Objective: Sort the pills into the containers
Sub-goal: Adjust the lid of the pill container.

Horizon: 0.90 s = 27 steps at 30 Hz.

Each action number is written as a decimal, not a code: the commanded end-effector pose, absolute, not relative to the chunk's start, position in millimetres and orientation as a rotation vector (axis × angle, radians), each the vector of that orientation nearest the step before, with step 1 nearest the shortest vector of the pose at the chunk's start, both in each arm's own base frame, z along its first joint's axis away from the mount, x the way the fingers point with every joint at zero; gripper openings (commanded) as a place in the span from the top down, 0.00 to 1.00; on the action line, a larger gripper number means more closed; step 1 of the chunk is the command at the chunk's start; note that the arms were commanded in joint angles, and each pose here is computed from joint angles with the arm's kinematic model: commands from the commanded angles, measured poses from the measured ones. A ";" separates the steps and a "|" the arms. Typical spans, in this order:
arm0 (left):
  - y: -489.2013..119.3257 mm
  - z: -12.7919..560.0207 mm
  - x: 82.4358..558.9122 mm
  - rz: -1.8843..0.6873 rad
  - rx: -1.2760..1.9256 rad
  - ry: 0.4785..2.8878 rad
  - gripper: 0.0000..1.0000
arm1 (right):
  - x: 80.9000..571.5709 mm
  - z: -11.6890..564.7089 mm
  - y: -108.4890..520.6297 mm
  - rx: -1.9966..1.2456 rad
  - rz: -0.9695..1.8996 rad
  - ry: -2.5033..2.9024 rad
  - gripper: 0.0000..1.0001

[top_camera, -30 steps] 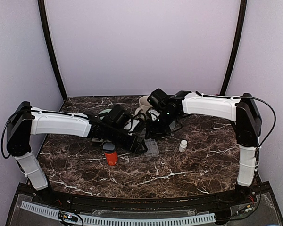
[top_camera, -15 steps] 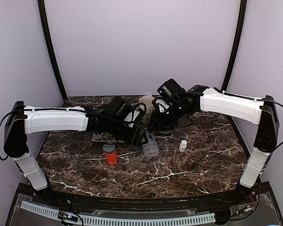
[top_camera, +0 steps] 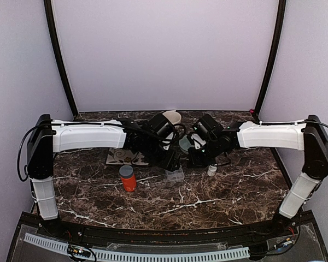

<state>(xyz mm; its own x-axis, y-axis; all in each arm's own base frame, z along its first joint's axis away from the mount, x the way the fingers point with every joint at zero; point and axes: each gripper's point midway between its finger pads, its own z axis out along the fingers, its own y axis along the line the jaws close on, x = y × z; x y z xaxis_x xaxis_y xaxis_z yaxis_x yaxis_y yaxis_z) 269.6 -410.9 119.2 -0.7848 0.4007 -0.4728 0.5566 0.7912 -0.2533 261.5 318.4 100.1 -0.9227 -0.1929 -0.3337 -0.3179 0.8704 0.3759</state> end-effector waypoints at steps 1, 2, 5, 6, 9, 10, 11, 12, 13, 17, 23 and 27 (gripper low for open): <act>-401.1 123.2 271.6 -0.448 0.688 2.612 0.28 | 276.8 104.8 329.2 -0.369 0.709 2.673 1.00; -400.5 121.9 272.5 -0.438 0.682 2.616 0.28 | 277.5 103.7 330.8 -0.371 0.720 2.671 1.00; -400.2 119.1 274.3 -0.424 0.664 2.625 0.28 | 276.3 94.6 332.8 -0.368 0.754 2.683 1.00; -400.8 118.1 274.8 -0.420 0.658 2.628 0.27 | 275.7 90.7 332.9 -0.364 0.766 2.689 1.00; -402.8 116.8 276.9 -0.414 0.647 2.633 0.27 | 276.1 85.4 337.5 -0.359 0.805 2.694 1.00; -404.2 117.3 277.5 -0.418 0.644 2.631 0.27 | 276.2 83.9 338.0 -0.355 0.811 2.696 1.00; -405.5 117.9 277.6 -0.421 0.644 2.630 0.27 | 276.6 82.9 338.8 -0.353 0.816 2.693 1.00; -406.3 118.4 278.2 -0.422 0.641 2.629 0.27 | 276.0 80.4 338.6 -0.349 0.821 2.696 1.00; -407.2 118.6 278.1 -0.422 0.640 2.629 0.27 | 276.4 79.7 338.8 -0.343 0.829 2.692 1.00; -408.6 116.2 280.3 -0.400 0.633 2.638 0.27 | 276.6 75.6 340.9 -0.329 0.871 2.688 1.00; -409.0 111.4 283.2 -0.363 0.609 2.655 0.27 | 274.7 69.0 344.9 -0.320 0.943 2.684 1.00; -408.6 108.3 286.2 -0.334 0.589 2.666 0.28 | 274.9 64.3 346.2 -0.315 0.984 2.683 1.00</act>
<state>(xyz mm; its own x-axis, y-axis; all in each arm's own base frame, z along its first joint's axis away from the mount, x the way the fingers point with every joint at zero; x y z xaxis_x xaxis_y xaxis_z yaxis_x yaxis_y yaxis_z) 285.2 -410.3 100.8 -0.8300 0.3665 -0.4204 0.4678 0.8680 -0.1668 271.3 339.8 65.7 -0.9394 -0.1265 -0.3185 -0.2921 0.7817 0.5510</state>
